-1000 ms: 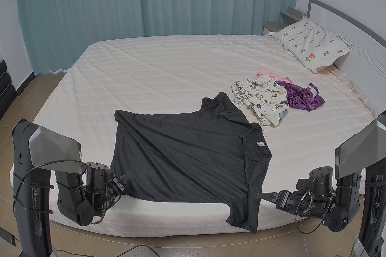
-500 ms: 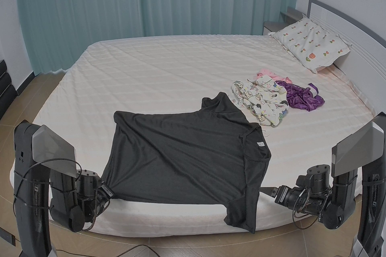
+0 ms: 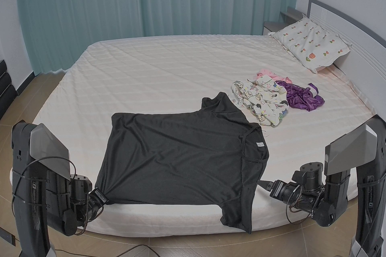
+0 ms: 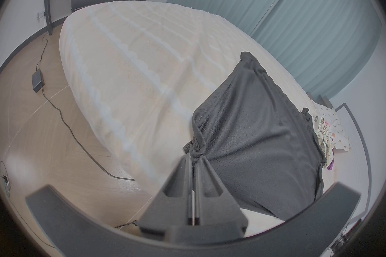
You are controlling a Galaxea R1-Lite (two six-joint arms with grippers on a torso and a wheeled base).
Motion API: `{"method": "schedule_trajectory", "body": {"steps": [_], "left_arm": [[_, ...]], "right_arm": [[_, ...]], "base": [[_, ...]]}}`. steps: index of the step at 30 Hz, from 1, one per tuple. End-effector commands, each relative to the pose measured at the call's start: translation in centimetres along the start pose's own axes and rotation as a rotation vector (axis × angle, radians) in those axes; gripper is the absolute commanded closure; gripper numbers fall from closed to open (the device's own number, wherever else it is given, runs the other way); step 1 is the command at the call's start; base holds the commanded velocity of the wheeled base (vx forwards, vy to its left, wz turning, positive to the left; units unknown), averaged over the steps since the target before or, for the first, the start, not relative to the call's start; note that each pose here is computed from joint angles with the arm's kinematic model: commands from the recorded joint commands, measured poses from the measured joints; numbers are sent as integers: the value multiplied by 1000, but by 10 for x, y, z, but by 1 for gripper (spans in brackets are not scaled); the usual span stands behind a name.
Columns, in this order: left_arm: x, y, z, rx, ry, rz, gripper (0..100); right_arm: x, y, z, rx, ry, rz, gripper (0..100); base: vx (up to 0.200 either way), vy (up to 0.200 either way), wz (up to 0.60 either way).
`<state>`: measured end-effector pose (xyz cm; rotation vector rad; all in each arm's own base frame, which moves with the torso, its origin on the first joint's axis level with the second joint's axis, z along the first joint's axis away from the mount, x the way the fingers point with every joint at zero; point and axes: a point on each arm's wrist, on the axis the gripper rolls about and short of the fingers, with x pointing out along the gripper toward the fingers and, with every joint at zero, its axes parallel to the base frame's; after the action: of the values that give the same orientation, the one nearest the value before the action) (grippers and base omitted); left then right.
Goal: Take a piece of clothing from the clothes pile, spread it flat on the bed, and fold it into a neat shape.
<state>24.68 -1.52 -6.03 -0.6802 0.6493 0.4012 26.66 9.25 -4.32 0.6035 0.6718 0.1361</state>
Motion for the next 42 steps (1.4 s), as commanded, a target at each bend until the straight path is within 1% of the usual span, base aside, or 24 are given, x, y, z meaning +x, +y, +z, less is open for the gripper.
{"method": "schedule_trajectory", "body": {"steps": [1, 2, 3, 4, 7, 8, 9, 10, 13, 15, 17, 21, 23, 24, 26, 28, 31, 38, 39, 40, 42], "left_arm": [[0, 1, -2, -2, 4, -2, 100], [0, 1, -2, -2, 6, -2, 100], [0, 1, -2, -2, 6, -2, 100], [0, 2, -3, -3, 8, 0, 100], [0, 2, -3, -4, 8, 0, 100], [0, 2, -3, -4, 8, 0, 100], [0, 2, -3, -4, 9, 2, 100], [0, 2, -3, -4, 9, 2, 100], [0, 2, -3, -4, 10, 3, 100], [0, 2, -3, -2, 11, 4, 100], [0, 3, -3, -3, 12, 5, 100], [0, 2, -4, 1, 13, 4, 100], [-1, 3, -4, 2, 16, 7, 100], [-2, 4, -5, 2, 20, 10, 100], [-1, 4, -5, 4, 20, 10, 100], [-1, 4, -5, 4, 20, 10, 100], [-1, 4, -5, 4, 21, 11, 100], [-1, 4, -5, 6, 22, 12, 100], [-1, 4, -5, 6, 22, 12, 100], [-1, 4, -5, 6, 22, 12, 100], [-1, 4, -5, 6, 22, 12, 100]], "right_arm": [[15, 20, -4, -109, 5, -37, 0], [19, 27, -3, -121, -2, -49, 0], [19, 27, -3, -121, -2, -49, 0], [26, 44, -7, -153, 22, -59, 0], [34, 56, -14, -190, 71, -78, 0], [34, 56, -14, -190, 72, -79, 0], [38, 62, -10, -193, 68, -76, 0], [38, 62, -10, -193, 68, -76, 0], [46, 69, -4, -235, 72, -84, 0], [49, 71, -3, -243, 83, -90, 0], [50, 71, -4, -254, 100, -101, 0], [54, 68, 0, -302, 136, -142, 0], [56, 61, 8, -332, 145, -171, 0], [54, 52, 11, -371, 171, -204, 0], [54, 42, 12, -429, 200, -238, 0], [55, 30, 13, -449, 218, -265, 0], [50, 23, 13, -440, 227, -285, 0], [35, -18, 48, -354, 181, -389, 0], [35, -18, 48, -354, 181, -389, 0], [24, -30, 51, -343, 195, -409, 0], [19, -37, 52, -336, 196, -400, 0]], "base": [[0, 0, 0], [0, 0, 0], [0, 0, 0], [0, 0, 0], [0, 0, 0], [0, 0, 0], [0, 0, 0], [0, 0, 0], [0, 0, 0], [0, 0, 0], [0, 0, 0], [0, 0, 0], [0, 0, 0], [0, 0, 0], [0, 0, 0], [0, 0, 0], [0, 0, 0], [0, 0, 0], [0, 0, 0], [0, 0, 0], [0, 0, 0]]}}
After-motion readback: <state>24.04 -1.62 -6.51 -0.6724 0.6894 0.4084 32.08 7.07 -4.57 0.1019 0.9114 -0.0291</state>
